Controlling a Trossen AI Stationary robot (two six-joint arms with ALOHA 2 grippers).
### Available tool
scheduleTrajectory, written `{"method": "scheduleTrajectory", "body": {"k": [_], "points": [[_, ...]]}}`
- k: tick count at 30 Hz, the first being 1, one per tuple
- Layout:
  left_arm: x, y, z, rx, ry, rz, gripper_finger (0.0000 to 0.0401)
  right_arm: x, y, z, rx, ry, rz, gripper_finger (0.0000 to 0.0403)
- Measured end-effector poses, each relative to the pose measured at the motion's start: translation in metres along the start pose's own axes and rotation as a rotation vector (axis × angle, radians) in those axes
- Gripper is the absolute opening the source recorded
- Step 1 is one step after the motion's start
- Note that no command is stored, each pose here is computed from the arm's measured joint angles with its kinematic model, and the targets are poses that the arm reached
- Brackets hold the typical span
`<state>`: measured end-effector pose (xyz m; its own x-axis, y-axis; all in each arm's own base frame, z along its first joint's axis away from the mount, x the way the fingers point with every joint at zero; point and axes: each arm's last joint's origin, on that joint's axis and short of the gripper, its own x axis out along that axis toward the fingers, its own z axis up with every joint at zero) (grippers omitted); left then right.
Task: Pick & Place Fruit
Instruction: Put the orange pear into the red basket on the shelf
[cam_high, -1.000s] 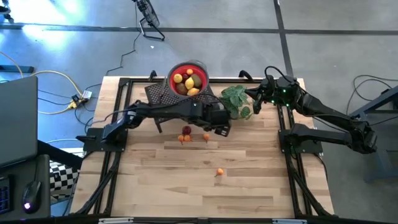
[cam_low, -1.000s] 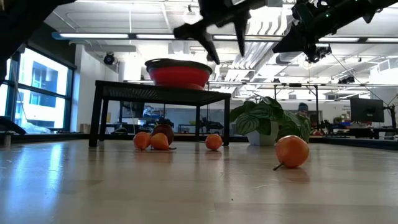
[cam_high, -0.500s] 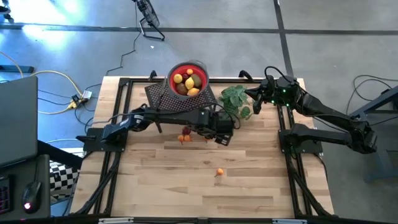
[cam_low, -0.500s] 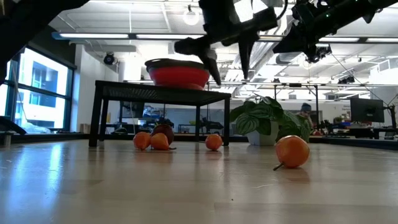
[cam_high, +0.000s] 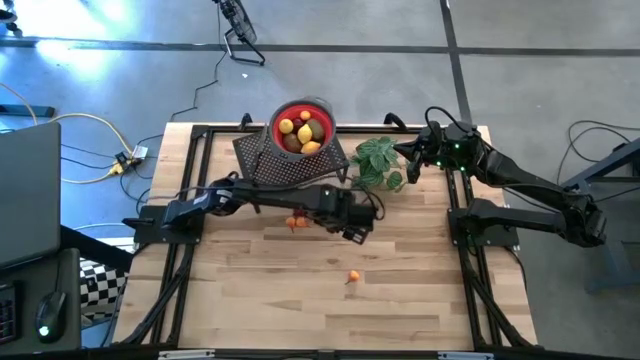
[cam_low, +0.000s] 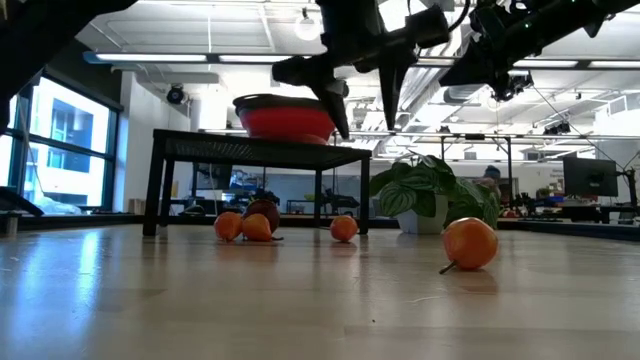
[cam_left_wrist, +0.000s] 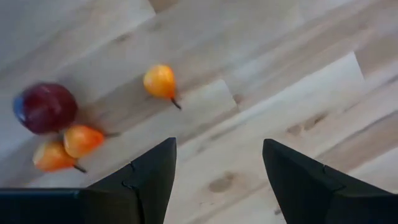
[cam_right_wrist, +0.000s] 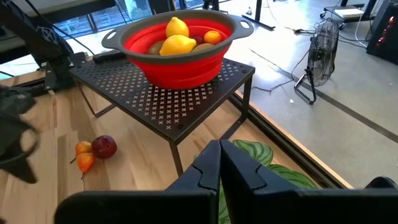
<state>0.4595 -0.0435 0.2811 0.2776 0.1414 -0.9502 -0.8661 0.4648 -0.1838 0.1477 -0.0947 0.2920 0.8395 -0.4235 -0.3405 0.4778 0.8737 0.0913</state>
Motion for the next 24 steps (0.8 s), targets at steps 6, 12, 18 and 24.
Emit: {"method": "scheduleTrajectory", "body": {"k": [6,12,18,24], "points": [[-0.004,-0.006,-0.022,0.062,0.016,0.012,0.0232,0.000,0.000,-0.001,0.001,0.006,-0.006,0.0002],[-0.010,0.017,-0.011,0.151,0.070,0.172,0.0199,0.000,0.000,-0.001,0.001,0.005,-0.008,0.0002],[-0.008,0.024,0.001,0.271,0.123,0.167,0.0165,0.000,0.000,-0.001,0.001,0.011,-0.009,0.0002],[-0.016,0.021,-0.008,0.291,0.113,0.150,0.0130,0.000,-0.001,-0.005,-0.013,0.050,-0.010,0.0002]]}}
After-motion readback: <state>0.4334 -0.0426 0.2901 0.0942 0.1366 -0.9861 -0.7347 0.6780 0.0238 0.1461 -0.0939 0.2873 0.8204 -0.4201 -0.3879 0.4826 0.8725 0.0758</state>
